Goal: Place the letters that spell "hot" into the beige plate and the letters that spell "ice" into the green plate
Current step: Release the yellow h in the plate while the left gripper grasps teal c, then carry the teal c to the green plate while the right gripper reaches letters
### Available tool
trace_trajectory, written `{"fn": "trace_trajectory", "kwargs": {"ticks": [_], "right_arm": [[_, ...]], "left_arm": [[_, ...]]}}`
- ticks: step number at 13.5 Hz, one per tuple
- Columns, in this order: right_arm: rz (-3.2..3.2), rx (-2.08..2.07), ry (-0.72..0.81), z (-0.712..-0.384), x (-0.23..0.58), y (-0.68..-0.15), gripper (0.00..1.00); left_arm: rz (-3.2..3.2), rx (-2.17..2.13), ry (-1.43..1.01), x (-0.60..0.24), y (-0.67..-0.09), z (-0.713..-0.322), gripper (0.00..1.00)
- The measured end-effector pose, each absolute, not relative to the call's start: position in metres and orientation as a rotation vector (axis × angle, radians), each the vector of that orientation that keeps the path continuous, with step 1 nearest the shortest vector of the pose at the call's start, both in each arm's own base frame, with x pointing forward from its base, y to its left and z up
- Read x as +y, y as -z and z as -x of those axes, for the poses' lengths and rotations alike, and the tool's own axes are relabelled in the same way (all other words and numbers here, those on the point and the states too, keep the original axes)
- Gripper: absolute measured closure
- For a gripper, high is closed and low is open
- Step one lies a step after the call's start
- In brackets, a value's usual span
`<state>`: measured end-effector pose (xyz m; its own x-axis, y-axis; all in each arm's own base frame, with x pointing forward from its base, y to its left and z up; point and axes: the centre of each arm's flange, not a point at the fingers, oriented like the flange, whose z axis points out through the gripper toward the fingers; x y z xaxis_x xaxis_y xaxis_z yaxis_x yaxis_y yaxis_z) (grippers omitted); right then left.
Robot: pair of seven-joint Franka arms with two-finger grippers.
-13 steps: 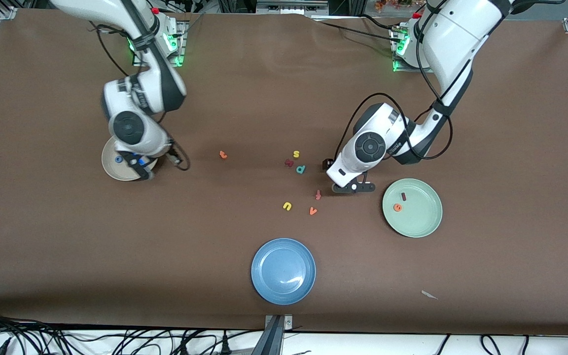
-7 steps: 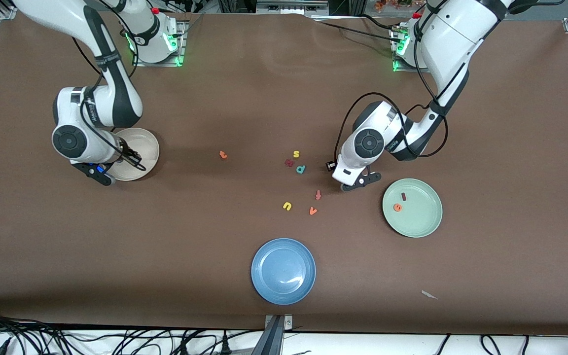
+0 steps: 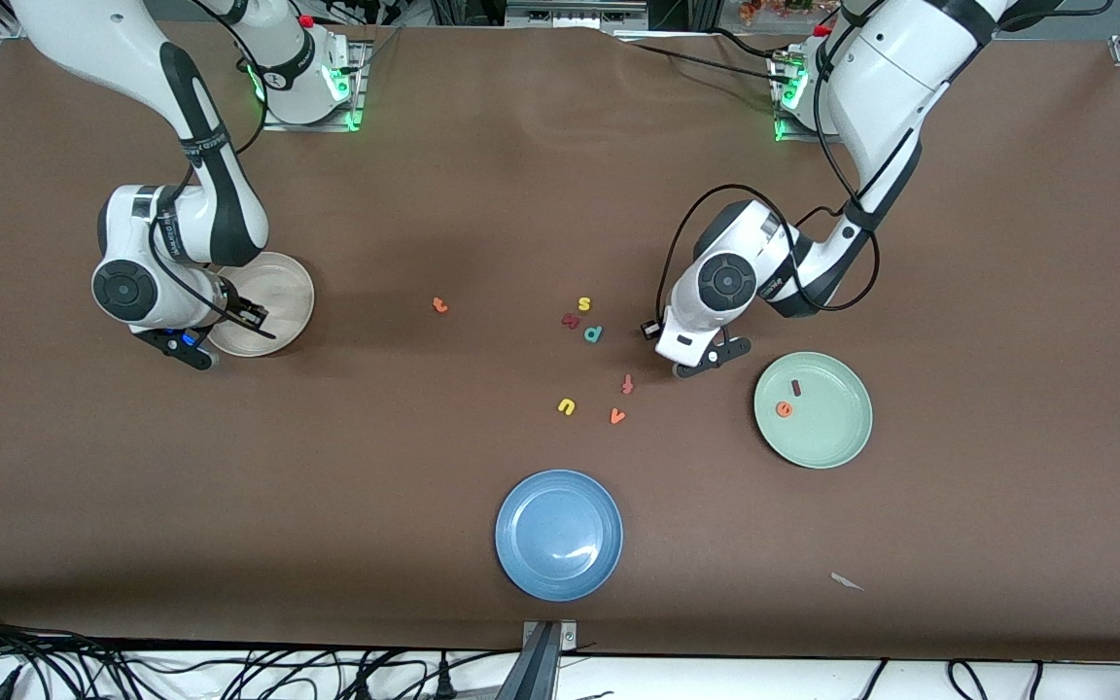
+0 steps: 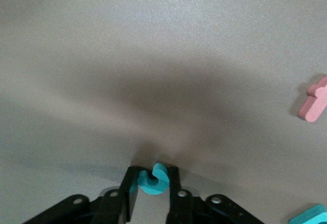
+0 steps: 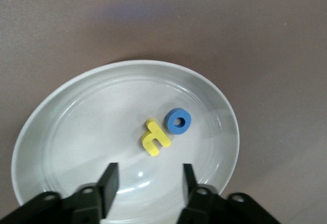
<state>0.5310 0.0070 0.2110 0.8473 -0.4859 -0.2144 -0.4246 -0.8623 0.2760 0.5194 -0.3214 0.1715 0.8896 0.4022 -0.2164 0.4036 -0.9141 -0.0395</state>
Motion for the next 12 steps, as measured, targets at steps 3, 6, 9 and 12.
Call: {"fn": "trace_trajectory", "kwargs": {"ticks": [3,6,9,12], "right_arm": [[-2.843,-0.651,0.385,-0.539,0.028,-0.230,0.02],[-2.905,-0.507,0.369,-0.556,0.093,-0.284,0.00],[-2.978,-0.317,0.314,-0.558,0.173,-0.318,0.00],[-3.021,-0.087,0.314,-0.539,0.234,-0.316,0.00]], "left_arm": [[-3.045,0.654,0.343,-0.321,-0.173,-0.521,0.72],[-3.047,0.670,0.321,-0.318,-0.193,-0.535,0.72],[-3.068,0.695,0.317,-0.314,-0.234,-0.559,0.72],[-3.088,0.609,0.320,-0.304,-0.252,-0.574,0.72]]}}
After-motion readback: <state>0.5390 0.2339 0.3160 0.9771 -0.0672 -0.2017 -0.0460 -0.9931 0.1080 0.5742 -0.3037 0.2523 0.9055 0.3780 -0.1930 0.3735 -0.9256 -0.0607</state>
